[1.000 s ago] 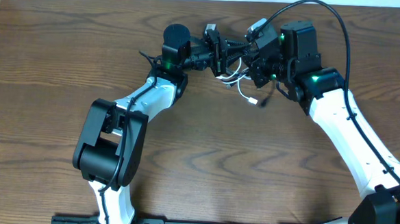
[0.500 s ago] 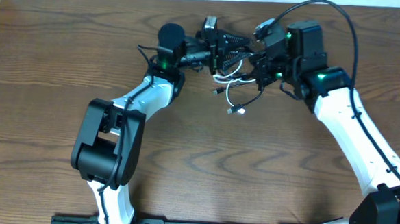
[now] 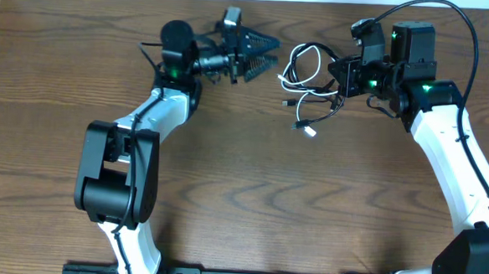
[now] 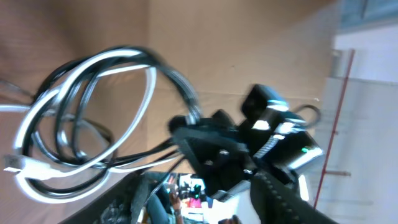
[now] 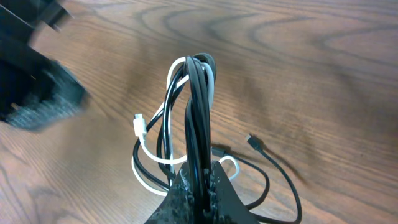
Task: Untangle cables
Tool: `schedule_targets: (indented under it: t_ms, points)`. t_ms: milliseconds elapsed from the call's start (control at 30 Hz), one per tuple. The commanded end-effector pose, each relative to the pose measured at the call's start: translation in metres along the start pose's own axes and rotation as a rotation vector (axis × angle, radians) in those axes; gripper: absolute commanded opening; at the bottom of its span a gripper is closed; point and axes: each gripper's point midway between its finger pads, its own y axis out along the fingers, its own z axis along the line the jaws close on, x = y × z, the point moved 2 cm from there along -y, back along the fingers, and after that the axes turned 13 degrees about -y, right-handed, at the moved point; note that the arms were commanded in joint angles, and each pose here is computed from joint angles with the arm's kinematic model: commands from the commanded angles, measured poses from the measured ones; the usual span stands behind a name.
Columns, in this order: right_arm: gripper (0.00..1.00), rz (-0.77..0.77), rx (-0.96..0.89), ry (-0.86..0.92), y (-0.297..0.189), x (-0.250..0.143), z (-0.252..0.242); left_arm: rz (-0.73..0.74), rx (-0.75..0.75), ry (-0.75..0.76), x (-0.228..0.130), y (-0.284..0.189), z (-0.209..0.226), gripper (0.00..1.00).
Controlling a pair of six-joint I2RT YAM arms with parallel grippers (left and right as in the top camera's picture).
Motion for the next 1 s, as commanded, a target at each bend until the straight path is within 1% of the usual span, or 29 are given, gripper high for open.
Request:
schedule_targets:
  t_ms: [0, 100, 233, 300, 400, 467, 500, 633, 667, 733, 833, 967]
  points:
    - [0.01, -0.026, -0.007, 0.023, -0.013, 0.009, 0.004, 0.051, 0.047, 0.128, -0.016, 0.013, 0.006, 0.63]
    - [0.01, -0.011, -0.022, 0.03, -0.013, 0.006, 0.002, -0.019, 0.116, 0.105, -0.006, 0.018, 0.031, 0.69]
    - [0.01, 0.001, -0.043, 0.035, -0.013, 0.003, -0.001, -0.21, 0.272, 0.085, 0.021, 0.009, 0.072, 0.78]
    - [0.01, 0.002, -0.046, 0.035, -0.013, 0.003, -0.002, -0.293, 0.364, 0.051, 0.03, 0.0, 0.093, 0.79]
    - [0.01, 0.005, -0.063, 0.036, -0.013, 0.002, -0.005, -0.329, 0.432, 0.036, 0.03, -0.005, 0.106, 0.79]
    - [0.01, 0.008, -0.072, 0.036, -0.013, 0.002, -0.006, -0.357, 0.471, 0.037, 0.029, -0.008, 0.109, 0.8]
    - [0.01, 0.008, -0.071, 0.036, -0.013, 0.001, -0.006, -0.376, 0.492, 0.033, 0.028, -0.009, 0.11, 0.83]
    - [0.01, 0.009, -0.07, 0.035, -0.012, 0.001, -0.005, -0.446, 0.585, 0.068, 0.018, -0.014, 0.102, 0.85]
    - [0.01, 0.009, -0.07, 0.036, -0.013, 0.001, -0.005, -0.461, 0.606, 0.077, 0.015, -0.014, 0.099, 0.88]
    - [0.01, 0.009, -0.07, 0.035, -0.012, 0.001, -0.005, -0.478, 0.63, 0.112, 0.006, -0.01, 0.092, 0.9]
    - [0.01, 0.012, -0.07, 0.037, -0.012, 0.001, -0.005, -0.47, 0.625, 0.161, -0.005, 0.004, 0.084, 0.91]
    - [0.01, 0.014, -0.069, 0.038, -0.012, 0.0, -0.005, -0.444, 0.559, 0.248, -0.009, 0.028, 0.071, 0.92]
